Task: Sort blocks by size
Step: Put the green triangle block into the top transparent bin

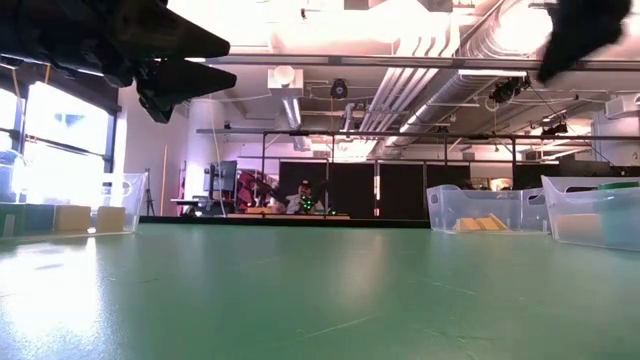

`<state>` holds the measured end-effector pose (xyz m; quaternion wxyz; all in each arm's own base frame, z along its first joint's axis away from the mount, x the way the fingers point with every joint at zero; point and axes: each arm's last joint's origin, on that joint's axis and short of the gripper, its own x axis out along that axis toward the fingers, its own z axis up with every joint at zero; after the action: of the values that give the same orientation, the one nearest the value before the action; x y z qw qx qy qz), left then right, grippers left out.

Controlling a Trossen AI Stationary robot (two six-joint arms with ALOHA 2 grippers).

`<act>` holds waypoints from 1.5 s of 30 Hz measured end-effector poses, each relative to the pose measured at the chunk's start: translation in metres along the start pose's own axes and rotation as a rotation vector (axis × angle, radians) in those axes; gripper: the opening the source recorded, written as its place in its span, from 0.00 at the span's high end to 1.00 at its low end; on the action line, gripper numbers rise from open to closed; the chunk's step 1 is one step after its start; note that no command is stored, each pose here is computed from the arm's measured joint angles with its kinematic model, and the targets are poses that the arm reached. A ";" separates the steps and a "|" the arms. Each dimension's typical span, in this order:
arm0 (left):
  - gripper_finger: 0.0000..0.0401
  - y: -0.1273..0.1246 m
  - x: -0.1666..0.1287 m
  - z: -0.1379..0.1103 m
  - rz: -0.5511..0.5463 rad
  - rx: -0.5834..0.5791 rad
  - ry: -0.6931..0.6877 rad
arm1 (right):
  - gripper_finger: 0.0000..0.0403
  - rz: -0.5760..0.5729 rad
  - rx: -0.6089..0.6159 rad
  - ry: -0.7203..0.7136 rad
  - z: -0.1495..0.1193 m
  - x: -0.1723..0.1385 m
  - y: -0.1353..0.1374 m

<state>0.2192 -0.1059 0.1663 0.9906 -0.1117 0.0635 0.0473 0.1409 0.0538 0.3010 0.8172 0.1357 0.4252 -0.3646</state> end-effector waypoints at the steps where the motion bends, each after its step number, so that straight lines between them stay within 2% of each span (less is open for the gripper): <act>1: 0.52 0.000 0.000 0.000 0.000 0.000 0.000 | 0.55 0.040 -0.022 -0.089 0.003 -0.002 0.007; 3: 0.52 0.000 0.000 0.000 0.001 0.002 0.003 | 0.55 0.116 -0.083 -0.234 0.004 -0.003 0.022; 7: 0.53 -0.002 0.001 -0.003 0.008 0.036 0.047 | 0.55 0.331 -0.197 -0.393 -0.004 0.010 0.057; 10: 0.54 -0.016 0.008 0.003 0.013 0.147 0.133 | 0.55 0.514 -0.255 -0.519 -0.014 0.027 0.079; 14: 0.57 -0.040 0.015 0.022 0.015 0.344 0.374 | 0.55 0.696 -0.285 -0.674 -0.029 0.055 0.096; 18: 0.57 -0.056 0.005 0.048 0.033 0.401 0.651 | 0.55 0.750 -0.282 -0.744 -0.039 0.077 0.106; 22: 0.57 -0.067 -0.017 0.063 0.032 0.288 0.889 | 0.55 0.722 -0.294 -0.746 -0.043 0.095 0.117; 25: 0.57 -0.074 -0.034 0.057 0.039 0.122 1.058 | 0.55 0.707 -0.295 -0.740 -0.046 0.107 0.123; 28: 0.57 -0.082 -0.053 0.047 0.094 -0.044 1.196 | 0.55 0.691 -0.306 -0.736 -0.049 0.116 0.128; 31: 0.57 -0.089 -0.071 0.034 0.171 -0.188 1.295 | 0.55 0.690 -0.307 -0.735 -0.051 0.120 0.130; 34: 0.57 -0.097 -0.087 0.026 0.230 -0.295 1.330 | 0.55 0.690 -0.316 -0.736 -0.051 0.121 0.130; 38: 0.56 -0.104 -0.106 0.019 0.282 -0.325 1.316 | 0.55 0.685 -0.337 -0.760 -0.050 0.119 0.130; 42: 0.50 -0.103 -0.117 0.008 0.325 -0.321 1.256 | 0.55 0.685 -0.341 -0.779 -0.049 0.118 0.131; 45: 0.43 -0.098 -0.120 -0.006 0.282 -0.253 1.252 | 0.55 0.686 -0.340 -0.778 -0.049 0.118 0.131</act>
<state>0.1109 -0.2115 0.1979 0.7299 -0.2246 0.6362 0.1099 0.2488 0.1141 0.1663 0.9967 -0.0125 0.0756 -0.0266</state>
